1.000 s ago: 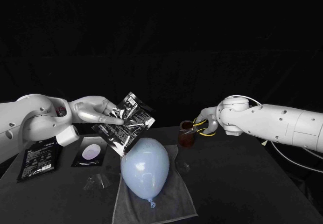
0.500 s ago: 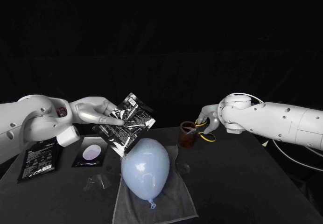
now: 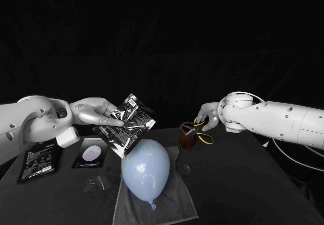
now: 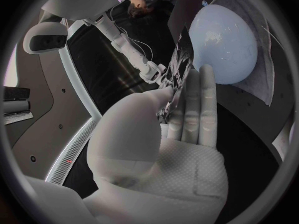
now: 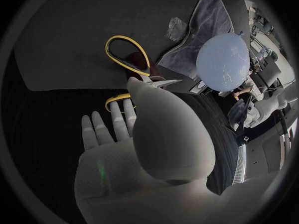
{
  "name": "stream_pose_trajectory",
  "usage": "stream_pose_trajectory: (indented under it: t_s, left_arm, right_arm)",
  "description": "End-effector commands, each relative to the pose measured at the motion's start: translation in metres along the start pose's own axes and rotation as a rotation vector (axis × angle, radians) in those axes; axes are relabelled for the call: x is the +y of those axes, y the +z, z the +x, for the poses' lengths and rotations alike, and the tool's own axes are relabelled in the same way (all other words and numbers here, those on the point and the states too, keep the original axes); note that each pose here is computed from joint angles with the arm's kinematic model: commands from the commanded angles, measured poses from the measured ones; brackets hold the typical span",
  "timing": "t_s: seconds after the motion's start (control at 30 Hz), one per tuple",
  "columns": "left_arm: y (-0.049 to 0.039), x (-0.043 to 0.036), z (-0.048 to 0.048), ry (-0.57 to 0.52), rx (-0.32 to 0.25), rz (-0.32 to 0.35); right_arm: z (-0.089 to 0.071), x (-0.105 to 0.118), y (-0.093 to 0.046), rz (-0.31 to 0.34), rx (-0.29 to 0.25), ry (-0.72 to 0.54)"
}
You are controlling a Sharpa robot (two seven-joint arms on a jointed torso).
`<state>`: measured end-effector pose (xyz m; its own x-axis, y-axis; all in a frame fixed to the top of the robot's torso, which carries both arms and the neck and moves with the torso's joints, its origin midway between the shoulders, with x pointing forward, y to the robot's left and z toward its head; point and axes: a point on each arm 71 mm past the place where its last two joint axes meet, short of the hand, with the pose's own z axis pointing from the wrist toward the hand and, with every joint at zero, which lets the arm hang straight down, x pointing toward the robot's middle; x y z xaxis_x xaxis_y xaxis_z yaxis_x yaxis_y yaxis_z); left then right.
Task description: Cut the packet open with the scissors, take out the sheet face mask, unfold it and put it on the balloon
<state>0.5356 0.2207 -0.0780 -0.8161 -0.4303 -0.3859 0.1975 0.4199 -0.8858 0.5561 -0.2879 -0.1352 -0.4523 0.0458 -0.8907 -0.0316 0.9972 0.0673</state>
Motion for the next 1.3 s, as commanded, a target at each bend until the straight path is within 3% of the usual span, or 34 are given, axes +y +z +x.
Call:
stream_pose_trajectory:
  t_s: [0.03, 1.3]
  left_arm:
    - [0.0005, -0.0017, 0.0011, -0.01, 0.016, 0.012]
    - [0.0004, -0.0017, 0.0015, -0.01, 0.018, 0.012]
  right_arm:
    - [-0.003, 0.001, -0.001, -0.01, -0.03, 0.0]
    - [-0.004, 0.019, 0.005, -0.009, -0.009, -0.02]
